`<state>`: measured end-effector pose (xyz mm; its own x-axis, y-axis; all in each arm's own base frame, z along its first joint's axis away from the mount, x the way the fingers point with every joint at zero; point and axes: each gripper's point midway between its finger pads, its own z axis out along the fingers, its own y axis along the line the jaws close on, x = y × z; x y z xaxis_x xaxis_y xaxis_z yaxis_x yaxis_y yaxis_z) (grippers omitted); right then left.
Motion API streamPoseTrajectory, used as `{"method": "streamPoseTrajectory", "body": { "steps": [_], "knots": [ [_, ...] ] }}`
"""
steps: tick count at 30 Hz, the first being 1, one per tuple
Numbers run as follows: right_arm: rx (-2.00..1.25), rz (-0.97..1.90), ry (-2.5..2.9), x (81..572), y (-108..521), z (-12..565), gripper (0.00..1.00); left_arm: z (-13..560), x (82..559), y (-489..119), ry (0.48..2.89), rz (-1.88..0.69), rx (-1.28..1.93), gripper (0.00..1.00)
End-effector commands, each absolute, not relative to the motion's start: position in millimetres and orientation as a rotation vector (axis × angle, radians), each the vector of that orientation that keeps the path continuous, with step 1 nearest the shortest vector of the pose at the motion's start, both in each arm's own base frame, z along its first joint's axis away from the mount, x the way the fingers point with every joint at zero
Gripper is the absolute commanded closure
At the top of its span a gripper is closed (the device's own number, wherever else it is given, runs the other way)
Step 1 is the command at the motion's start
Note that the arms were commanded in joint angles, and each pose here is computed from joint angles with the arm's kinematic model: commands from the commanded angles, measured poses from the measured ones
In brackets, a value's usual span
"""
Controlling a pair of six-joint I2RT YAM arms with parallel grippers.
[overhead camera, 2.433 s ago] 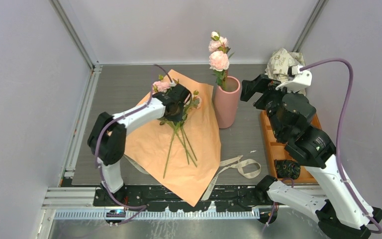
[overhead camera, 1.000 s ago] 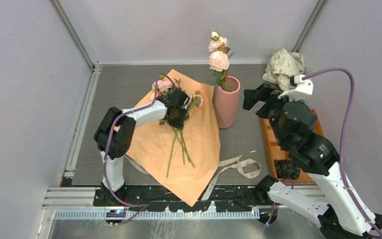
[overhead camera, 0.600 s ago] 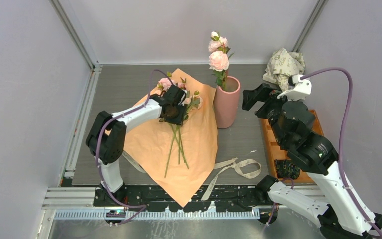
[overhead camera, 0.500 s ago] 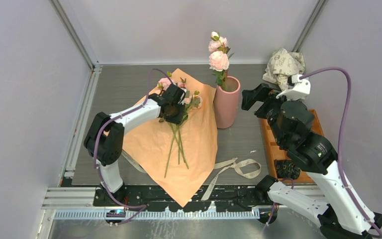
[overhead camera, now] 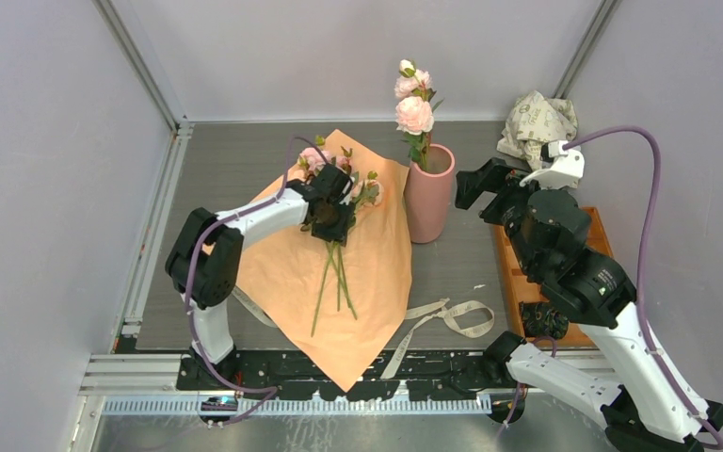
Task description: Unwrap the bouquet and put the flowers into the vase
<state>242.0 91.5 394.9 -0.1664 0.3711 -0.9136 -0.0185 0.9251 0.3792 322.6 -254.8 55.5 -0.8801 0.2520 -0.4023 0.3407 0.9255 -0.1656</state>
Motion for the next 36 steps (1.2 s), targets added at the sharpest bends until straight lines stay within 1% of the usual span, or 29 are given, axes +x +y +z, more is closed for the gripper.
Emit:
{"method": "streamPoseTrajectory", "body": {
  "steps": [1,2,6,8,10,12,16,22,24,28,36],
  "knots": [
    [0.285,0.373,1.682,245,93,402,0.01,48,322,-258,2.719,-0.357,0.457,0.61],
    [0.286,0.371,1.682,245,93,402,0.01,47,322,-258,2.721,-0.356,0.458,0.64],
    [0.290,0.369,1.681,245,92,402,0.00,45,322,-257,2.728,-0.344,0.452,0.87],
    [0.293,0.367,1.678,244,91,403,0.01,53,322,-256,2.712,-0.341,0.444,0.94],
    [0.293,0.366,1.679,245,92,402,0.00,68,324,-252,2.680,-0.329,0.426,0.98],
    [0.292,0.368,1.682,246,94,401,0.01,88,325,-249,2.640,-0.324,0.410,1.00],
    [0.289,0.375,1.686,248,97,401,0.00,142,329,-233,2.525,-0.281,0.342,1.00],
    [0.285,0.378,1.689,248,98,400,0.00,243,318,-207,2.296,-0.311,0.208,1.00],
    [0.283,0.383,1.688,248,98,400,0.01,282,310,-204,2.181,-0.388,0.195,1.00],
    [0.282,0.402,1.681,248,100,401,0.00,375,292,-206,1.851,-0.604,0.179,1.00],
    [0.277,0.431,1.628,234,90,408,0.00,548,256,-247,1.255,-0.986,0.355,1.00]
  ]
}}
